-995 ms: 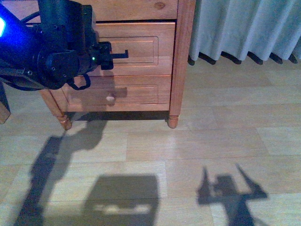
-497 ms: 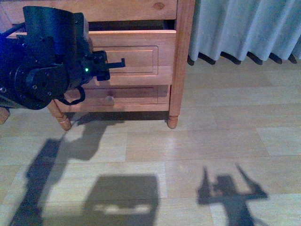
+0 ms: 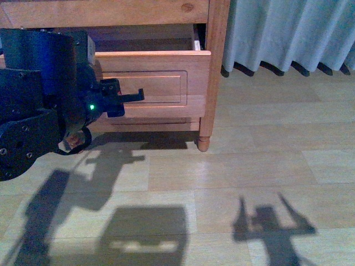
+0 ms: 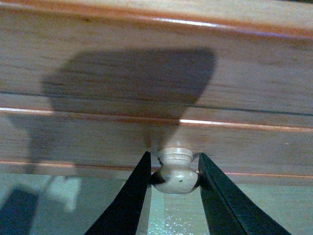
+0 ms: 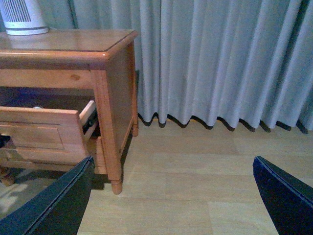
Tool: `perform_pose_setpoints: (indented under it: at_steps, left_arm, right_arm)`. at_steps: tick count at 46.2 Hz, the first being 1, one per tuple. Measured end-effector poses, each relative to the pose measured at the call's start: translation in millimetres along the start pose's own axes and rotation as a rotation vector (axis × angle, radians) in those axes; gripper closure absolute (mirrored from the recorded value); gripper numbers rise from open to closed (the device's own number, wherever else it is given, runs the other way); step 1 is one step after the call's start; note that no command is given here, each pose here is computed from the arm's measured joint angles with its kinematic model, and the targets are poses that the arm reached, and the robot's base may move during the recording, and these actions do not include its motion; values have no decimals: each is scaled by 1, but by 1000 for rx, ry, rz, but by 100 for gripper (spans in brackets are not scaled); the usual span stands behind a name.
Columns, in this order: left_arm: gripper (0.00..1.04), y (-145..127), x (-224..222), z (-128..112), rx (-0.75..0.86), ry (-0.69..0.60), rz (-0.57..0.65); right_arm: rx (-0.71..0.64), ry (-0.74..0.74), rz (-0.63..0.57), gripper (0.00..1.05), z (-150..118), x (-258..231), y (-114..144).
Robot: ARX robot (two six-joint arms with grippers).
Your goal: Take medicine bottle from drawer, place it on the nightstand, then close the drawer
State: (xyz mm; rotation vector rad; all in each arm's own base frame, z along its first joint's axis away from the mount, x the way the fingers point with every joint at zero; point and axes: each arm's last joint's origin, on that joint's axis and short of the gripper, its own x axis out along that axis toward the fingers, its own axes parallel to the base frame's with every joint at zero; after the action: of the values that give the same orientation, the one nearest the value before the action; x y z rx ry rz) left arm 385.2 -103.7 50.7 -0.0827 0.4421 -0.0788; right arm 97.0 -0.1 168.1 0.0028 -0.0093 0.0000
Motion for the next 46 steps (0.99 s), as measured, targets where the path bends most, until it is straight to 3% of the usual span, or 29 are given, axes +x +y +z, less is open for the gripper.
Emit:
perform_pose_setpoints:
  at_steps: [46]
  left_arm:
    - [79, -2, -80, -43, -17, 39, -39]
  right_arm:
    - [0, 0, 0, 7, 0, 0, 0]
